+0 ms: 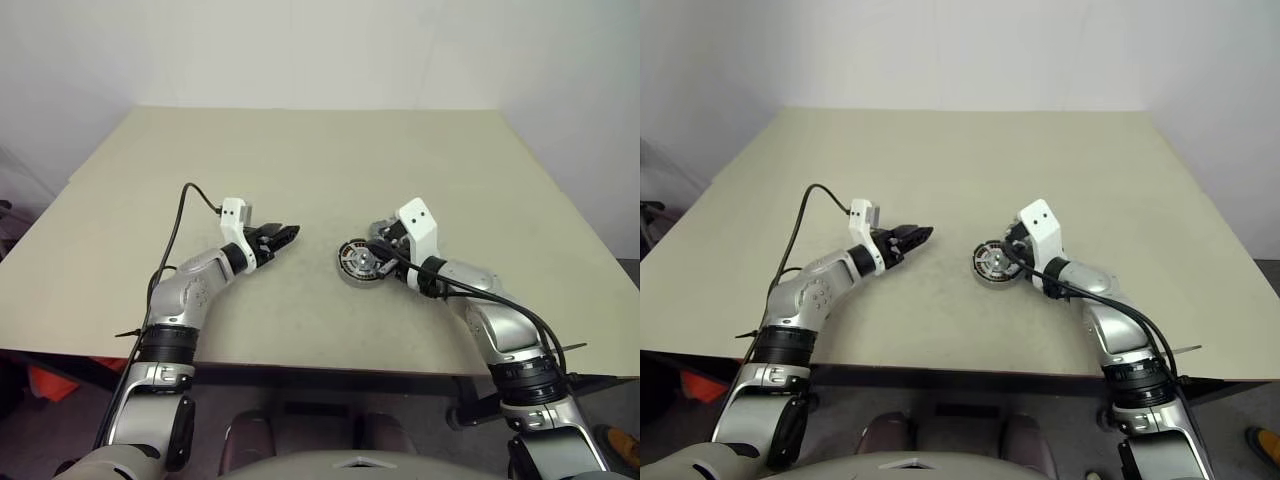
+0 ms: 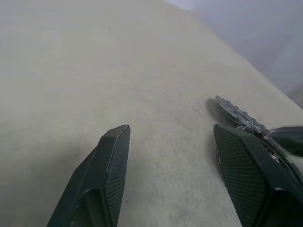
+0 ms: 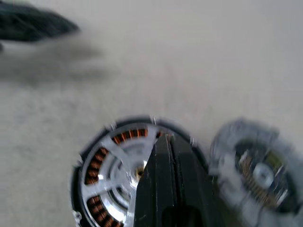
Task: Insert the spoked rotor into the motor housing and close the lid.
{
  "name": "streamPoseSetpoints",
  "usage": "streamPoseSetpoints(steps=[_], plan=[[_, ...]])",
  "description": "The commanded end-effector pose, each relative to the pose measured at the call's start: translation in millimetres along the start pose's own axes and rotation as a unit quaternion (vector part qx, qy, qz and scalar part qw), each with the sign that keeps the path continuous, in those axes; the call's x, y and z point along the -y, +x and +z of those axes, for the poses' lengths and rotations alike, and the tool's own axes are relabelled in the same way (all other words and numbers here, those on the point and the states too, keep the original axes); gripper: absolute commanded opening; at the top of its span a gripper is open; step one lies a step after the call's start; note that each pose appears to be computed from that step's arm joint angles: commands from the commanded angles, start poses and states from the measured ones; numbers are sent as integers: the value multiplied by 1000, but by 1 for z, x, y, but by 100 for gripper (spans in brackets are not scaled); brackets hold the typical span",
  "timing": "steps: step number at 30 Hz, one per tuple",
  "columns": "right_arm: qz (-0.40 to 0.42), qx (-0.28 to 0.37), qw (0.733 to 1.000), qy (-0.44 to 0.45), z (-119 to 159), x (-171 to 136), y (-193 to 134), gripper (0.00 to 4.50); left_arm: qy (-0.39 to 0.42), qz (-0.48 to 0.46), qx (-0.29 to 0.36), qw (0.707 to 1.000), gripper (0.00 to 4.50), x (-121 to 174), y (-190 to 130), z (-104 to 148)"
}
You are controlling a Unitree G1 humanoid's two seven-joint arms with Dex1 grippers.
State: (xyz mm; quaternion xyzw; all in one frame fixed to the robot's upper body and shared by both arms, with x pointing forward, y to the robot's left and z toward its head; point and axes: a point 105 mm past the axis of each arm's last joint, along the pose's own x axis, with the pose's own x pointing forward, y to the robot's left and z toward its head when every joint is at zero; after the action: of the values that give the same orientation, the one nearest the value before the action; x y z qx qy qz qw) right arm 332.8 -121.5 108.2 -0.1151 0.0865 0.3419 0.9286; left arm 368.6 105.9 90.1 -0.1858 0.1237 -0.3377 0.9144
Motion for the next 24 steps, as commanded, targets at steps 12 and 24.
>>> streamPoseSetpoints(steps=[12,24], plan=[[207,-140,904,-348,-2,31,-48,127,53,-17,-5,998,303,8,4,1],[318,-167,801,-479,-2,29,-35,155,63,-5,-7,998,303,5,1,-3]])
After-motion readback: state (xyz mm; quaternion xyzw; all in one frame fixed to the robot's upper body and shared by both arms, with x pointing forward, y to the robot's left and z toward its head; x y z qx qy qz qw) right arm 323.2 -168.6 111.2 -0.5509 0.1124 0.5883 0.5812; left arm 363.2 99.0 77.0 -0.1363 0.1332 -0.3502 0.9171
